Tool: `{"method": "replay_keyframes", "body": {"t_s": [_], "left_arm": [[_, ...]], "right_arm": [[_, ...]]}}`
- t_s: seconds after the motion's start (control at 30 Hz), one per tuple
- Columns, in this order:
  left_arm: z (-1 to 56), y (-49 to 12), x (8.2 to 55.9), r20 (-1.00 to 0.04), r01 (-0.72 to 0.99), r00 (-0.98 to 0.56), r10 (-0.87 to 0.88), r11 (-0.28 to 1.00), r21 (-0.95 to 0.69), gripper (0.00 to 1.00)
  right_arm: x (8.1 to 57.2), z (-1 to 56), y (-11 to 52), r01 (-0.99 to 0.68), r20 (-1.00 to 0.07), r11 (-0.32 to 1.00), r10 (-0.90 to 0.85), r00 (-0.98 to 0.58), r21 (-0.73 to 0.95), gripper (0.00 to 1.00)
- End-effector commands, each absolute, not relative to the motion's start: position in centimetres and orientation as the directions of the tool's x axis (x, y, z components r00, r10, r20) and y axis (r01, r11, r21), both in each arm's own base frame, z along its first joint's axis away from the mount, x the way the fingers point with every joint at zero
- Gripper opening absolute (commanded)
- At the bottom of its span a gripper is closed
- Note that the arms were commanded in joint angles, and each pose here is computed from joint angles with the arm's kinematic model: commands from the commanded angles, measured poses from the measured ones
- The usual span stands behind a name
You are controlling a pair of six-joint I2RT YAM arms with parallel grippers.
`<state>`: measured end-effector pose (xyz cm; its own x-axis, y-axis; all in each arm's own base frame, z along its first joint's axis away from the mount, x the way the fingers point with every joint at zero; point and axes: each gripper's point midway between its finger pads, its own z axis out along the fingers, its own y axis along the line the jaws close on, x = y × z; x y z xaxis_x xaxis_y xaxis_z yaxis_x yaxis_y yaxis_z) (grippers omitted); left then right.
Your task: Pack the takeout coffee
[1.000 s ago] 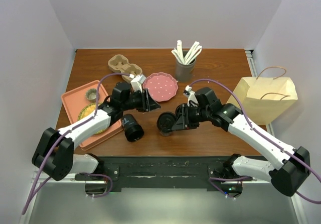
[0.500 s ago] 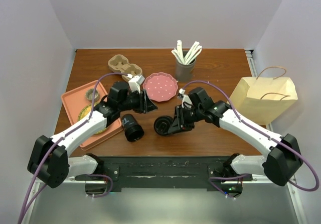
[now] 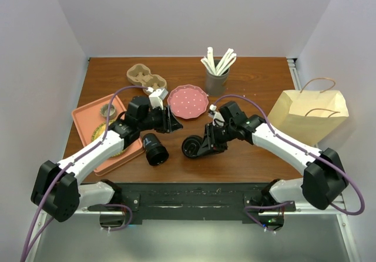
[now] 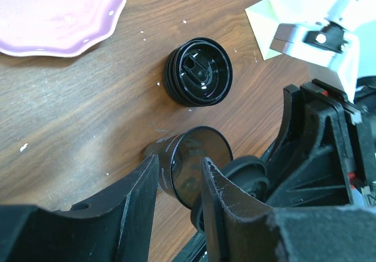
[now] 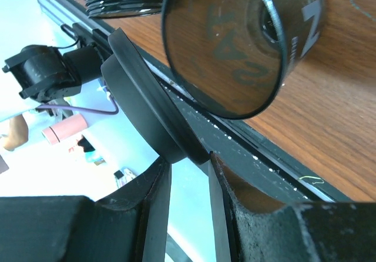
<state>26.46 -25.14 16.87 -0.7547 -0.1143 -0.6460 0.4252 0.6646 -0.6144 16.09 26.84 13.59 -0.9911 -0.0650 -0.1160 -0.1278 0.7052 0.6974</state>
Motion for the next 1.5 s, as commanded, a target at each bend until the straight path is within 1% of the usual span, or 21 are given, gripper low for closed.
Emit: {"method": "replay_keyframes", "body": {"t_s": [0.0, 0.5, 0.77, 1.03, 1.13, 1.17, 1.2, 1.23, 1.27, 1.3, 1.33, 1.37, 1.43, 1.47], "left_arm": [[19.1, -25.3, 27.2, -0.694, 0.468, -0.709, -0.127, 0.65, -0.598, 0.4], [18.5, -25.9, 26.8, -0.687, 0.491, -0.719, -0.105, 0.623, -0.609, 0.4], [17.9, -26.2, 26.5, -0.672, 0.487, -0.733, -0.1, 0.613, -0.622, 0.4], [16.7, -26.0, 26.0, -0.651, 0.465, -0.753, -0.097, 0.622, -0.63, 0.4], [16.7, -25.5, 26.2, -0.656, 0.448, -0.747, -0.108, 0.648, -0.616, 0.4], [16.4, -25.2, 26.2, -0.648, 0.431, -0.754, -0.106, 0.666, -0.609, 0.4], [16.8, -24.5, 27.0, -0.665, 0.404, -0.735, -0.131, 0.703, -0.585, 0.4], [16.9, -24.0, 27.4, -0.664, 0.373, -0.732, -0.153, 0.726, -0.578, 0.4], [16.5, -23.3, 27.5, -0.65, 0.324, -0.739, -0.174, 0.755, -0.57, 0.4], [16.8, -22.1, 28.3, -0.658, 0.253, -0.719, -0.225, 0.797, -0.549, 0.4], [16.6, -21.6, 28.3, -0.628, 0.188, -0.731, -0.267, 0.806, -0.561, 0.4], [16.1, -21.2, 27.8, -0.609, 0.164, -0.751, -0.254, 0.822, -0.546, 0.4], [16.5, -21.4, 27.2, -0.615, 0.218, -0.764, -0.194, 0.82, -0.53, 0.4], [15.6, -21.0, 26.2, -0.583, 0.202, -0.796, -0.163, 0.836, -0.511, 0.4]], "right_arm": [[16.7, 15.3, 27.3, -0.128, -0.114, 0.669, -0.065, -0.991, 0.732, 0.33], [18.1, 14.7, 26.9, -0.094, -0.076, 0.664, -0.057, -0.995, 0.741, 0.36], [18.3, 14.2, 26.3, -0.072, -0.056, 0.675, -0.046, -0.997, 0.734, 0.42], [18.8, 14.0, 25.6, -0.075, -0.076, 0.701, -0.031, -0.997, 0.709, 0.42], [19.5, 14.5, 25.2, -0.117, -0.127, 0.723, -0.042, -0.991, 0.681, 0.42], [20.1, 15.2, 25.0, -0.152, -0.171, 0.728, -0.049, -0.984, 0.668, 0.42], [20.5, 15.2, 24.5, -0.157, -0.196, 0.757, -0.039, -0.98, 0.635, 0.43], [20.9, 15.6, 24.3, -0.171, -0.223, 0.764, -0.036, -0.974, 0.623, 0.43], [21.5, 16.7, 24.2, -0.198, -0.274, 0.765, -0.03, -0.961, 0.613, 0.43], [21.8, 17.1, 24.1, -0.209, -0.298, 0.77, -0.026, -0.954, 0.602, 0.43], [22.3, 17.5, 23.8, -0.215, -0.327, 0.78, -0.015, -0.945, 0.587, 0.43], [22.6, 18.4, 23.7, -0.231, -0.36, 0.778, -0.007, -0.933, 0.584, 0.43], [23.1, 19.0, 23.1, -0.234, -0.401, 0.796, 0.011, -0.916, 0.557, 0.43], [23.2, 19.4, 23.0, -0.242, -0.419, 0.796, 0.016, -0.908, 0.555, 0.43]]}}
